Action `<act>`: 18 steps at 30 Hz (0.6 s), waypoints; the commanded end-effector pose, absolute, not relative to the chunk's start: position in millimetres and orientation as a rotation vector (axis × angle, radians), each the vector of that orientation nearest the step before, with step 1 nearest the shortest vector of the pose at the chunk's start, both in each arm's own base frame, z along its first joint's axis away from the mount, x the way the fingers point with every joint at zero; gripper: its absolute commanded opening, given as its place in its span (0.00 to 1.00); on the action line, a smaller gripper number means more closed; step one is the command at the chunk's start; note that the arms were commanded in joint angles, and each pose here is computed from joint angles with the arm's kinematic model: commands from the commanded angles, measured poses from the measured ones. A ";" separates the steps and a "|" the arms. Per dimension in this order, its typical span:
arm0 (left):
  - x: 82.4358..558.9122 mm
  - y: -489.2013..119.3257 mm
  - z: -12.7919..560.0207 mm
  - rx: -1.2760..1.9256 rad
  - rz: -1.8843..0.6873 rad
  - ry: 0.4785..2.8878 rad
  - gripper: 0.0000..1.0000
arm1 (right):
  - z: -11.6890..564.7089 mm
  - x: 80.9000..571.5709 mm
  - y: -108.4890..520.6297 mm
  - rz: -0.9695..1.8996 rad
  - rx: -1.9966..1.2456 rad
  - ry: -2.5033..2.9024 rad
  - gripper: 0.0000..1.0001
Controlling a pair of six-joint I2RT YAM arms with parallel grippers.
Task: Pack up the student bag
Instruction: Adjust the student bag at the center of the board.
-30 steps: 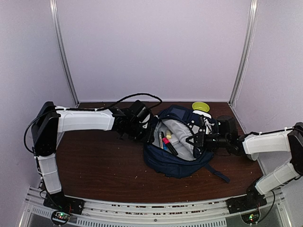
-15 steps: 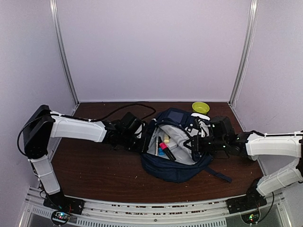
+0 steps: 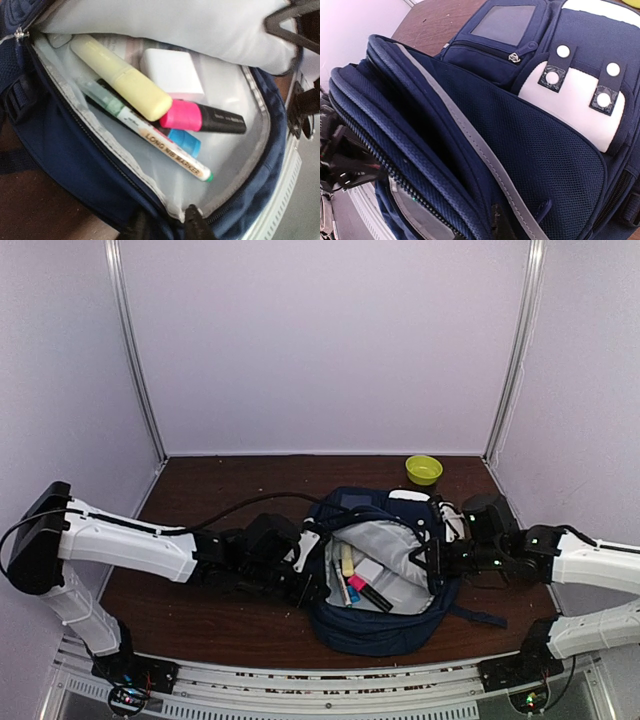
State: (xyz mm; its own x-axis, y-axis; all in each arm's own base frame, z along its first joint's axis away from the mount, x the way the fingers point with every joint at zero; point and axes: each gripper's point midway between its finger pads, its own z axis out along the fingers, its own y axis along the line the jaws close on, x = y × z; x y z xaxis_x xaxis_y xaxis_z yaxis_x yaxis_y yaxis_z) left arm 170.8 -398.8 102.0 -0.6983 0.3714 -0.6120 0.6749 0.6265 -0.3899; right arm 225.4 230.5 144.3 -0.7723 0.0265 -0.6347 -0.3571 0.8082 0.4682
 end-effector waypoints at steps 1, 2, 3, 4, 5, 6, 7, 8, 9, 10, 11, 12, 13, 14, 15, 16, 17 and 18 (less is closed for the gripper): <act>170.5 -387.7 152.1 0.906 -0.814 2.185 0.64 | 125.5 231.5 209.5 0.691 -0.108 2.339 0.00; 171.8 -382.4 159.7 0.919 -0.788 2.162 0.76 | 122.7 231.1 208.4 0.690 -0.105 2.336 0.00; 175.9 -376.1 167.0 0.921 -0.743 2.134 0.85 | 120.1 230.3 208.4 0.694 -0.109 2.331 0.00; 178.8 -369.6 174.9 0.933 -0.701 2.099 0.91 | 117.3 229.7 208.3 0.699 -0.112 2.323 0.00; 184.5 -363.0 178.0 0.928 -0.650 2.082 0.92 | 115.1 229.4 207.9 0.705 -0.110 2.316 0.00; 190.4 -356.4 179.9 0.923 -0.599 2.070 0.93 | 113.3 229.1 208.3 0.713 -0.110 2.305 0.00; 196.1 -350.7 180.9 0.921 -0.554 2.059 0.92 | 111.5 229.5 208.4 0.718 -0.108 2.298 0.00; 202.9 -345.5 182.3 0.921 -0.505 2.043 0.92 | 108.3 229.1 207.6 0.716 -0.108 2.296 0.00; 209.6 -340.2 184.1 0.914 -0.458 2.028 0.91 | 106.4 229.2 208.1 0.717 -0.109 2.294 0.00; 216.3 -335.5 186.3 0.909 -0.413 2.006 0.91 | 105.8 229.5 208.3 0.715 -0.112 2.293 0.00; 222.0 -333.0 190.0 0.914 -0.384 1.973 0.91 | 105.3 229.2 208.6 0.714 -0.116 2.291 0.00; 226.5 -332.1 193.9 0.920 -0.369 1.942 0.91 | 106.6 229.4 209.2 0.715 -0.121 2.286 0.00; 230.9 -331.7 198.4 0.921 -0.364 1.914 0.90 | 106.5 229.5 209.1 0.711 -0.125 2.285 0.00; 238.1 -329.5 200.6 0.918 -0.366 1.906 0.87 | 105.7 229.6 209.0 0.708 -0.129 2.286 0.00; 243.8 -329.8 201.6 0.929 -0.385 1.898 0.83 | 105.2 229.2 209.2 0.707 -0.132 2.285 0.00; 245.5 -333.9 201.2 0.958 -0.437 1.889 0.77 | 105.4 229.5 209.4 0.709 -0.132 2.279 0.00; 252.0 -334.2 199.9 0.964 -0.451 1.886 0.74 | 105.2 229.3 209.4 0.711 -0.131 2.276 0.00; 258.2 -334.6 198.3 0.971 -0.453 1.882 0.72 | 105.6 229.6 209.1 0.712 -0.128 2.271 0.00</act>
State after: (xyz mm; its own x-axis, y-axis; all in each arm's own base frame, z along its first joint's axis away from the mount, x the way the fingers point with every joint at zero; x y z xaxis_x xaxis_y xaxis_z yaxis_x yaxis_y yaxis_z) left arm 235.1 -329.9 187.7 -0.3386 0.4374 -0.8331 0.7445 0.6660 0.0471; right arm 220.7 228.2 121.5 -0.7322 0.0810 -0.6762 -0.3764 0.7794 0.5009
